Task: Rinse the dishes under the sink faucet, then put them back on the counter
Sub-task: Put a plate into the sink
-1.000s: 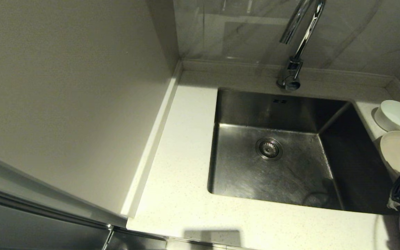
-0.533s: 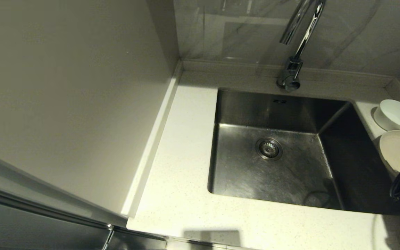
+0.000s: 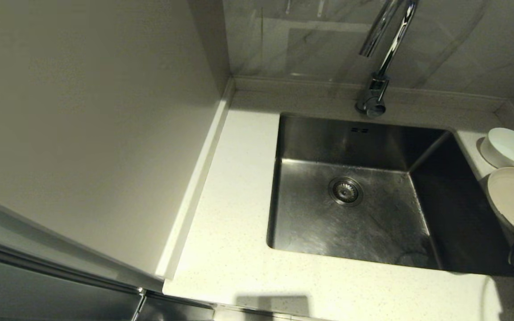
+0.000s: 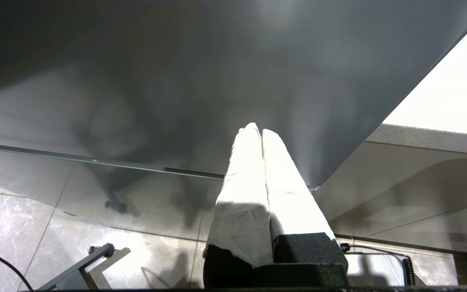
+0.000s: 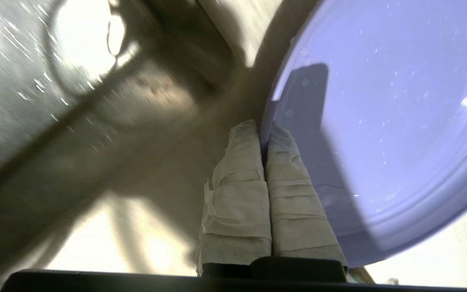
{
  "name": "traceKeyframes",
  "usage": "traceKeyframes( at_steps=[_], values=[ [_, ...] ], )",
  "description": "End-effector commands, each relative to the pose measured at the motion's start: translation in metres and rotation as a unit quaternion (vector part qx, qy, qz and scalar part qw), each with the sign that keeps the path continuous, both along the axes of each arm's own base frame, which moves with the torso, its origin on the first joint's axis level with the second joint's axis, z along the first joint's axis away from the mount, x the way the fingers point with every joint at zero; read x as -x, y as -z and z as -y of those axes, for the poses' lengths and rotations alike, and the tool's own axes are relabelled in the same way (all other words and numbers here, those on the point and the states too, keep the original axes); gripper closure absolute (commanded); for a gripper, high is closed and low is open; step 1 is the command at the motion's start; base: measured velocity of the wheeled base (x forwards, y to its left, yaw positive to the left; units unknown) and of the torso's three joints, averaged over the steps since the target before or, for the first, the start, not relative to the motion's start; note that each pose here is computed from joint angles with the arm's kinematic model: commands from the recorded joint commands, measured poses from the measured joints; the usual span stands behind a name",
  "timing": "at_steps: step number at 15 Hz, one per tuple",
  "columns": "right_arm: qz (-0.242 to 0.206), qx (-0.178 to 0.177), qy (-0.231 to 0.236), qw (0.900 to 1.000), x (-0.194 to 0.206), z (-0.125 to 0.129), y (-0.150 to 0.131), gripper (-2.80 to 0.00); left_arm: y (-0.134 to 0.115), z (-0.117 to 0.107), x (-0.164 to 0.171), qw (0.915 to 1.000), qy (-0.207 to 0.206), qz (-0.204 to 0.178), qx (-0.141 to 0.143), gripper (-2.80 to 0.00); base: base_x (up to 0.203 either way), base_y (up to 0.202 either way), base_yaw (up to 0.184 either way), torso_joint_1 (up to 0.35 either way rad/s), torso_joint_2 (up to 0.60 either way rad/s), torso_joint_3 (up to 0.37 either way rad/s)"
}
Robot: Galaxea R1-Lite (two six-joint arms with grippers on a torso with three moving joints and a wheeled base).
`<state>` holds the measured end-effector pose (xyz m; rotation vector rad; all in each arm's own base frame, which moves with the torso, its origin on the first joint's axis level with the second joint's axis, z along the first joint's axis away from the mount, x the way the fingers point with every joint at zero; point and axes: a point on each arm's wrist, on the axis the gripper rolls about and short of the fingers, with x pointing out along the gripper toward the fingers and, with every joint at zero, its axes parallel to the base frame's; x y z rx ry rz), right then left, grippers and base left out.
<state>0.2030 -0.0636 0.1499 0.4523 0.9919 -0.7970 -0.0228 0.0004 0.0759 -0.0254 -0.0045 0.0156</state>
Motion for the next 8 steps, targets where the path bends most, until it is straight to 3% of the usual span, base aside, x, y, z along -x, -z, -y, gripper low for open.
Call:
traceKeyframes(
  at_steps=[1, 5, 8],
  values=[
    [0.006, 0.0, 0.003, 1.0, 0.014, -0.003, -0.002, 0.0, 0.0, 0.0, 0.0, 1.0, -0.001, 0.002, 0.0, 0.0, 0.0, 0.0, 0.0, 0.0, 0.0, 0.0],
    [0.035, -0.015, -0.012, 0.999, 0.028, -0.009, -0.007, 0.0, 0.0, 0.0, 0.0, 1.0, -0.001, 0.002, 0.0, 0.0, 0.0, 0.0, 0.0, 0.0, 0.0, 0.0],
    [0.084, -0.003, -0.066, 0.994, 0.035, -0.015, -0.014, 0.0, 0.0, 0.0, 0.0, 1.0, -0.001, 0.002, 0.0, 0.0, 0.0, 0.0, 0.0, 0.0, 0.0, 0.0]
  ],
)
